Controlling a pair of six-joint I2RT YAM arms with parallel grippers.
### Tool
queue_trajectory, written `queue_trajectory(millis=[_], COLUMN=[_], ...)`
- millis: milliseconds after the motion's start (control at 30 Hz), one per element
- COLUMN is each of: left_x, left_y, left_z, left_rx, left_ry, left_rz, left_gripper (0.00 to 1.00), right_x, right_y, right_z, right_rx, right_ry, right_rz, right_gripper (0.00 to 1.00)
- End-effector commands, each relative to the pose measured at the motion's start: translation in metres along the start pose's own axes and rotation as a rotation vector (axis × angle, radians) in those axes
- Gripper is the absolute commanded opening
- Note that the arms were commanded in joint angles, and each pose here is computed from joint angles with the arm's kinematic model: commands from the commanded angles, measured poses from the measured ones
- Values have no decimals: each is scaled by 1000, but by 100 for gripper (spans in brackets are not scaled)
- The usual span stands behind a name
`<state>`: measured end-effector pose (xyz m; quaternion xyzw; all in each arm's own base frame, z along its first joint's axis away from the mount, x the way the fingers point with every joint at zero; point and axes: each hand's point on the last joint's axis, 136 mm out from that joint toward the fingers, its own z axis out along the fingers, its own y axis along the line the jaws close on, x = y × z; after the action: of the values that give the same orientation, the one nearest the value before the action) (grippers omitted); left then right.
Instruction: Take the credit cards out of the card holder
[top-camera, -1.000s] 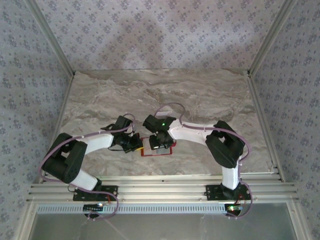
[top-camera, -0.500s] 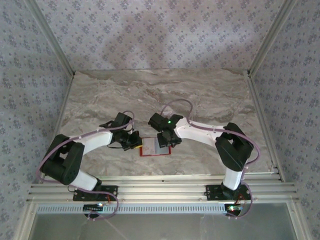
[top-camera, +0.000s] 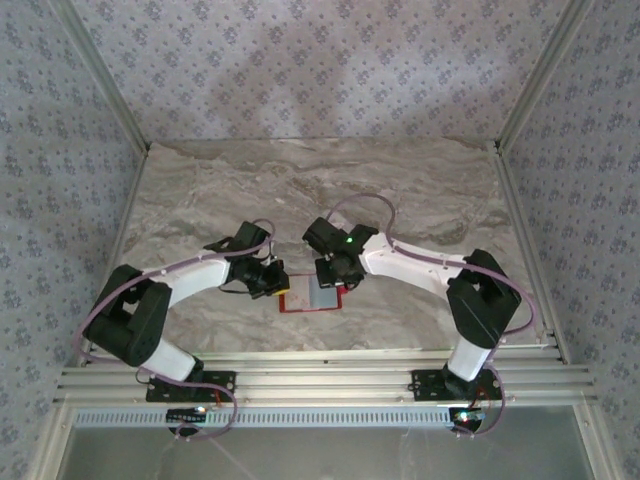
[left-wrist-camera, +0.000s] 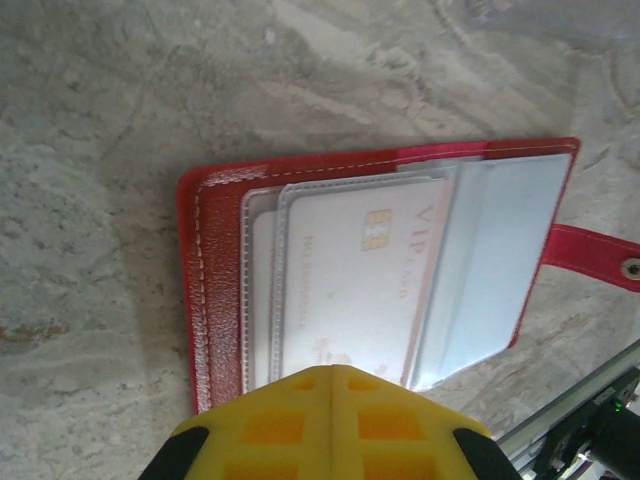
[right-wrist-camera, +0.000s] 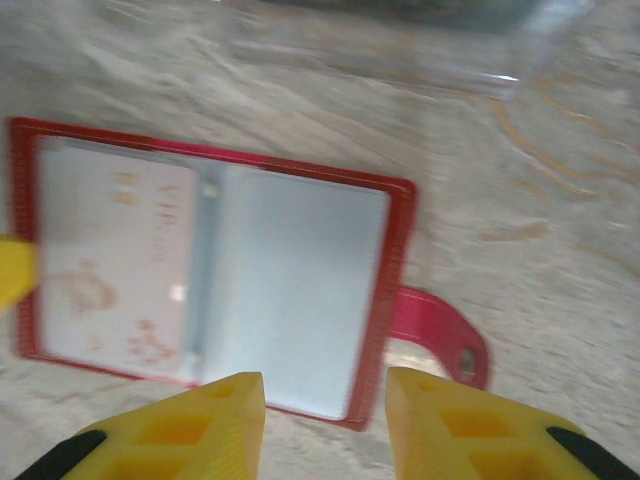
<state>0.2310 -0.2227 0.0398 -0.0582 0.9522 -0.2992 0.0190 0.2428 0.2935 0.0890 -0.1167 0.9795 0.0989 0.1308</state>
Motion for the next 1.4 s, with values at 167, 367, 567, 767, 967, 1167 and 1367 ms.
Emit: queue_trajectory(millis=[167, 367, 567, 767, 967, 1167, 1367], left_x=[1, 0, -1, 0, 4, 7, 7], left_y=[1, -1, -5, 0, 14, 17, 17], left_z=[7, 6, 6, 10, 11, 14, 14], left_rx=[-16, -16, -12, -46, -101, -107, -104], left_ry=[36, 36, 41, 52, 58, 68, 69], left_rz=[20, 23, 33, 40, 45, 41, 40], left_gripper=[3, 3, 2, 2, 2, 2, 2], right_x=[-14, -13, 1, 8, 10, 11, 12], right_y=[72, 81, 65, 52, 51, 52, 53], right_z=[2, 25, 45, 57, 64, 67, 68], right_rx=[-376, -438, -397, -356, -360, -363, -365], right_ry=[4, 49, 88, 104, 118, 125, 126], right_rz=[35, 73, 95, 116, 121, 122, 114], right_gripper=[33, 30, 30, 33, 33, 33, 33])
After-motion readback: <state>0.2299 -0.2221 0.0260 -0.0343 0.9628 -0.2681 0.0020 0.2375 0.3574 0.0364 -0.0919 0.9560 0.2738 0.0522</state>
